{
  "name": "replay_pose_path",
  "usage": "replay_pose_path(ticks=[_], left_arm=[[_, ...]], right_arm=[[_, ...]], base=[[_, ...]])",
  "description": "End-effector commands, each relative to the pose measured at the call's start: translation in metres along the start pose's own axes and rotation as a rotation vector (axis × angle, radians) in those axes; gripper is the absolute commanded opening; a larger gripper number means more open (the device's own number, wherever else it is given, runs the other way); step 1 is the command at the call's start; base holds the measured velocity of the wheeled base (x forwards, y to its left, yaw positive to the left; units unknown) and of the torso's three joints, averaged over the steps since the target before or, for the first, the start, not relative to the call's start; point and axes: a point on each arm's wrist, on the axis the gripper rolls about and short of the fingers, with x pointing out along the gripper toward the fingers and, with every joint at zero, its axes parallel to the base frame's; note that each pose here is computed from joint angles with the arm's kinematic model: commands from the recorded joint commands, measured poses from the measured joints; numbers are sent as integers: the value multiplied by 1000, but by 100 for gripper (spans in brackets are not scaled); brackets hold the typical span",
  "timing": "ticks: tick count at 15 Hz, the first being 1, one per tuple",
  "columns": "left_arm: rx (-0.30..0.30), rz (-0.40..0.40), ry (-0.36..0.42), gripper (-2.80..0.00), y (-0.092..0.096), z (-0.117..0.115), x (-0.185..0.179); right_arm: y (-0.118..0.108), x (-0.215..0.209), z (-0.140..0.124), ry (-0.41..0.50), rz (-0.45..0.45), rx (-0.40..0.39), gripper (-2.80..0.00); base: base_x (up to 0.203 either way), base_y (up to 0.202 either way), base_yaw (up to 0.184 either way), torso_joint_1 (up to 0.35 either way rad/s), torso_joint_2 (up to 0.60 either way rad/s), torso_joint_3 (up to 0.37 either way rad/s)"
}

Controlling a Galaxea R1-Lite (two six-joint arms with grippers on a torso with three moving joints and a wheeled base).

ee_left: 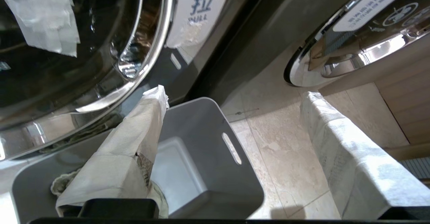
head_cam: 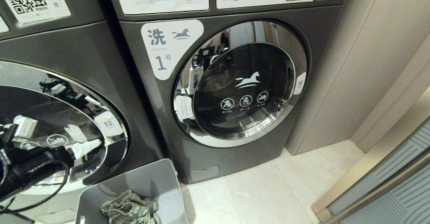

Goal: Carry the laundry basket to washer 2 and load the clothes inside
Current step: Open the lid of the washing machine

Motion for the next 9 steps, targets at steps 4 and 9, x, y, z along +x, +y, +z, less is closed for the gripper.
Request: replay_pose_path(ticks=[4,9], left_arm=[[-28,4,29,0,7,8,10],[-59,15,69,0,10,12,14]], right_arm=[[2,1,-11,38,8,0,-280],[2,1,-11,37,8,0,-280]], base=[[0,0,0,0,0,0],[0,0,0,0,0,0]])
